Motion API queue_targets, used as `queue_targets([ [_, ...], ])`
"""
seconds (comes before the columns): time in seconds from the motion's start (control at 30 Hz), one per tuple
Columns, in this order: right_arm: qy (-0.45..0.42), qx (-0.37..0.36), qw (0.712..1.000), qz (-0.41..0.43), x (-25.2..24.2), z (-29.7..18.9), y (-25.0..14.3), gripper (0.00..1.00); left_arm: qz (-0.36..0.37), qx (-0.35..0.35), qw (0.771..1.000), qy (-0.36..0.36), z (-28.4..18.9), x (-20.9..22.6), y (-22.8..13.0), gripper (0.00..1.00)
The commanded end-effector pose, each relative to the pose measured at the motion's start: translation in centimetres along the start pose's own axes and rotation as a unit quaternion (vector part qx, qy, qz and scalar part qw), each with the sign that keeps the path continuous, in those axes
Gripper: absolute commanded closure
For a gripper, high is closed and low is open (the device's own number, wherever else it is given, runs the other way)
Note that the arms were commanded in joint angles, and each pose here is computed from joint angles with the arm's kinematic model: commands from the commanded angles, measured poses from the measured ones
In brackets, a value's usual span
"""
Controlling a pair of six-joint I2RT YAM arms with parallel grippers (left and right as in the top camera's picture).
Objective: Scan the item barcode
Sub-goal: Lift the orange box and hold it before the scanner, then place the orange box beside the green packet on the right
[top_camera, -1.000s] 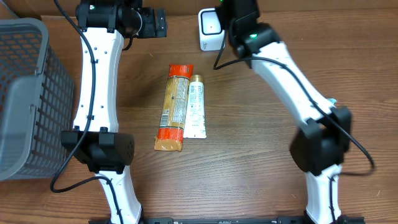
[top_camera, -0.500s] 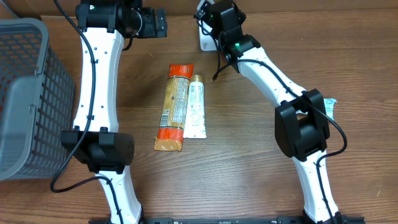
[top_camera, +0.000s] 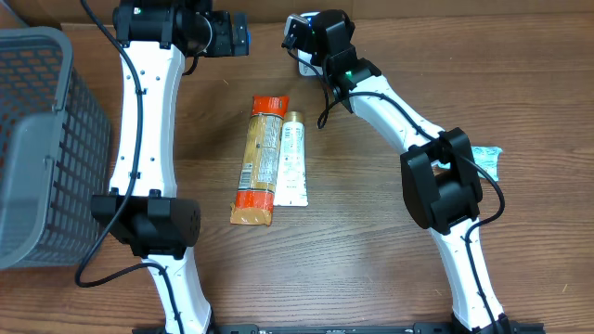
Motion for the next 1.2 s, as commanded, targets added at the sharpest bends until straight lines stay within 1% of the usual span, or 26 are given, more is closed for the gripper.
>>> queue_targets([
  [0.0, -0.006, -0.005, 1.000, -0.011, 0.0, 0.1, 0.4, 0.96, 0.006, -0.003, 1.000, 0.002, 0.0, 0.0, 0.2, 0.00],
  [0.27, -0.003, -0.008, 1.000, -0.019, 0.4, -0.1, 0.8, 0.96, 0.006, -0.004, 1.000, 0.002, 0.0, 0.0, 0.2, 0.00],
  [0.43, -0.004, -0.009, 1.000, -0.011, 0.2, -0.2, 0.9, 0.96, 0.006, -0.003, 1.000, 0.002, 0.0, 0.0, 0.2, 0.00],
  [0.53, -0.007, -0.011, 1.000, 0.021, -0.3, -0.5, 1.1, 0.96, 0.006, -0.004, 1.000, 0.002, 0.0, 0.0, 0.2, 0.00],
  [0.67, -0.020, -0.020, 0.998, 0.058, -2.1, -1.5, 1.6, 0.96, 0.006, -0.003, 1.000, 0.002, 0.0, 0.0, 0.2, 0.00],
  [0.83, -0.027, -0.035, 0.986, 0.161, -6.8, -5.4, 2.8, 0.97, 0.006, -0.003, 1.000, 0.002, 0.0, 0.0, 0.2, 0.00],
  [0.87, -0.008, -0.046, 0.980, 0.194, -8.3, -7.5, 3.2, 0.96, 0.006, -0.003, 1.000, 0.002, 0.0, 0.0, 0.2, 0.00],
  [0.93, 0.025, -0.061, 0.970, 0.235, -9.7, -10.1, 3.7, 0.96, 0.006, -0.004, 1.000, 0.002, 0.0, 0.0, 0.2, 0.00],
  [0.97, 0.056, -0.065, 0.955, 0.284, -10.8, -12.4, 3.6, 0.97, 0.006, -0.004, 1.000, 0.003, 0.0, 0.0, 0.2, 0.00],
  [1.07, 0.103, -0.045, 0.916, 0.384, -12.4, -16.1, 2.4, 0.96, 0.006, -0.003, 1.000, 0.002, 0.0, 0.0, 0.2, 0.00],
  [1.1, 0.115, -0.027, 0.898, 0.423, -12.8, -17.2, 1.4, 0.96, 0.006, -0.004, 1.000, 0.002, 0.0, 0.0, 0.2, 0.00],
  [1.13, 0.128, 0.005, 0.865, 0.485, -13.4, -18.6, -0.3, 0.96, 0.006, -0.003, 1.000, 0.002, 0.0, 0.0, 0.2, 0.00],
  [1.17, 0.135, 0.028, 0.841, 0.524, -13.6, -19.3, -1.5, 0.96, 0.006, -0.003, 1.000, 0.002, 0.0, 0.0, 0.2, 0.00],
])
Point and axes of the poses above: each gripper's point midway between its finger pads, its own z axis out along the fingers, its own x axis along the line the jaws close on, y = z × x, the point moved 4 cm from there along -z, back along the fingers, and after that the axes turned 5 degrees about z, right-handed, at the moved point
